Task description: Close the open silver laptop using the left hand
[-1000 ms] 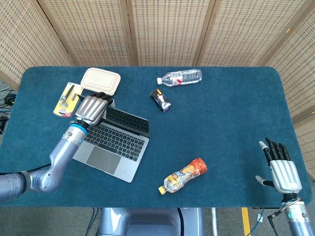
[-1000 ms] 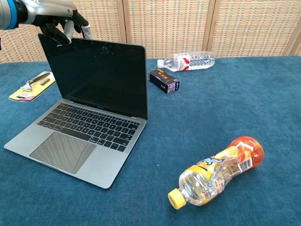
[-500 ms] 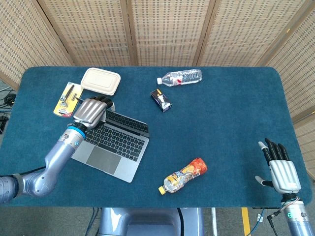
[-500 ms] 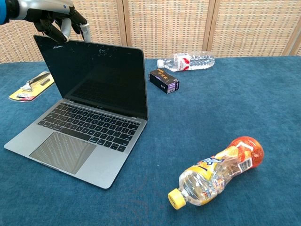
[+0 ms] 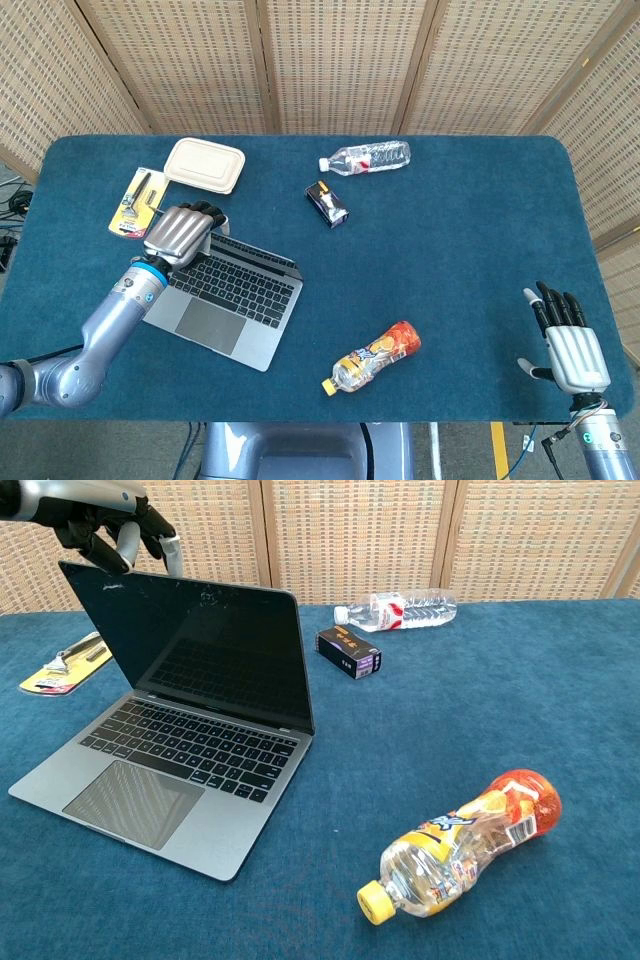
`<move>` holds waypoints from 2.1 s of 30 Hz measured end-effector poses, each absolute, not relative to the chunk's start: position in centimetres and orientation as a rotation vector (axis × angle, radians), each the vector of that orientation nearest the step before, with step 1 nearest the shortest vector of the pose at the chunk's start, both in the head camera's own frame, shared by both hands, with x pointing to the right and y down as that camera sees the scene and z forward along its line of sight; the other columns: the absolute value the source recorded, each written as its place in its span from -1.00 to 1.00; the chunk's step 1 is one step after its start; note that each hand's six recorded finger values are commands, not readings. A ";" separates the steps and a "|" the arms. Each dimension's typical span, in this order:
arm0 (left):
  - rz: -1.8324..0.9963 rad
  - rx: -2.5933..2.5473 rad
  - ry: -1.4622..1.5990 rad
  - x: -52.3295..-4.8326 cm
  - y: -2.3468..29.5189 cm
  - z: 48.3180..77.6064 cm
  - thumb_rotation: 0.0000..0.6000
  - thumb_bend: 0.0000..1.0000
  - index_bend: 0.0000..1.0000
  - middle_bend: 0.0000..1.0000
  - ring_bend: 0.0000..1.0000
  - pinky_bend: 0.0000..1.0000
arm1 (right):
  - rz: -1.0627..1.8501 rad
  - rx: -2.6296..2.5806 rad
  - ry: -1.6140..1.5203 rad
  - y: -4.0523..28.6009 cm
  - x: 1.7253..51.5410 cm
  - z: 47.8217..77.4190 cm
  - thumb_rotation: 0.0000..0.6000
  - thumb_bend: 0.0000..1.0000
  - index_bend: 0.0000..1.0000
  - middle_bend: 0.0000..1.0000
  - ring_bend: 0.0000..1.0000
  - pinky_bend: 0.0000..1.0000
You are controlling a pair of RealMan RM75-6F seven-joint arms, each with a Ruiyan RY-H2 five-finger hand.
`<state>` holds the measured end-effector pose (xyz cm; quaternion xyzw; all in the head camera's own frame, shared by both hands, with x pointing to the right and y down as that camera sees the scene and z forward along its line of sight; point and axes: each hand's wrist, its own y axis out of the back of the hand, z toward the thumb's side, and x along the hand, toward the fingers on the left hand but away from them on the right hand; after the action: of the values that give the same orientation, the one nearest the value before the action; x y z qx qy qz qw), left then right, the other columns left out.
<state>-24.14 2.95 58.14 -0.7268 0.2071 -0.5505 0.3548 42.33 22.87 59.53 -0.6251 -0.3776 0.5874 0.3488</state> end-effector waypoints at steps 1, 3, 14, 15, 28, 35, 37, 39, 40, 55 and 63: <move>-1.427 -1.887 0.528 -24.2 3.2 58.2 1.00 1.00 -0.23 -0.44 -0.65 -0.52 | 1.523 -1.619 -0.979 22.9 42.3 59.5 1.00 -0.89 -1.00 -1.00 -1.00 -1.00; -1.432 -1.894 0.513 -24.4 3.5 58.1 1.00 1.00 -0.22 -0.44 -0.65 -0.52 | 1.524 -1.619 -0.979 22.9 42.3 59.5 1.00 -0.90 -1.00 -1.00 -1.00 -1.00; -1.430 -1.906 0.466 -24.9 5.0 57.8 1.00 1.00 -0.21 -0.43 -0.64 -0.51 | 1.522 -1.620 -0.977 22.9 42.3 59.5 1.00 -0.90 -1.00 -1.00 -1.00 -1.00; -1.428 -1.910 0.462 -24.9 5.1 57.8 1.00 1.00 -0.21 -0.43 -0.64 -0.51 | 1.522 -1.621 -0.976 22.9 42.3 59.5 1.00 -0.90 -1.00 -1.00 -1.00 -1.00; -1.425 -1.962 0.382 -25.2 7.2 57.1 1.00 1.00 -0.21 -0.43 -0.64 -0.51 | 1.519 -1.623 -0.971 23.0 42.1 59.5 1.00 -0.89 -1.00 -1.00 -1.00 -1.00; -1.435 -1.970 0.362 -25.3 7.7 57.4 1.00 1.00 -0.21 -0.43 -0.64 -0.51 | 1.518 -1.622 -0.972 23.0 42.1 59.5 1.00 -0.90 -1.00 -1.00 -1.00 -1.00; -1.440 -1.971 0.352 -25.4 7.9 57.5 1.00 1.00 -0.21 -0.43 -0.64 -0.51 | 1.520 -1.623 -0.971 23.0 42.1 59.5 1.00 -0.89 -1.00 -1.00 -1.00 -1.00; -1.443 -1.970 0.341 -25.5 8.0 57.6 1.00 1.00 -0.21 -0.43 -0.64 -0.51 | 1.522 -1.624 -0.970 23.0 42.2 59.6 1.00 -0.89 -1.00 -1.00 -1.00 -1.00; -1.445 -1.969 0.335 -25.5 8.1 57.7 1.00 1.00 -0.21 -0.43 -0.64 -0.51 | 1.524 -1.624 -0.970 23.0 42.2 59.6 1.00 -0.89 -1.00 -1.00 -1.00 -1.00; -1.461 -1.990 0.257 -25.8 10.1 58.0 1.00 1.00 -0.21 -0.43 -0.64 -0.51 | 1.525 -1.624 -0.970 23.0 42.2 59.6 1.00 -0.89 -1.00 -1.00 -1.00 -1.00; -1.479 -2.017 0.217 -26.3 11.5 59.0 1.00 1.00 -0.21 -0.43 -0.64 -0.51 | 1.523 -1.622 -0.970 23.0 42.2 59.5 1.00 -0.90 -1.00 -1.00 -1.00 -1.00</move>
<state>-26.34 11.46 59.03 -0.7637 0.0823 -0.5600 0.3105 42.16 22.98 59.51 -0.6262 -0.3743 0.5878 0.3498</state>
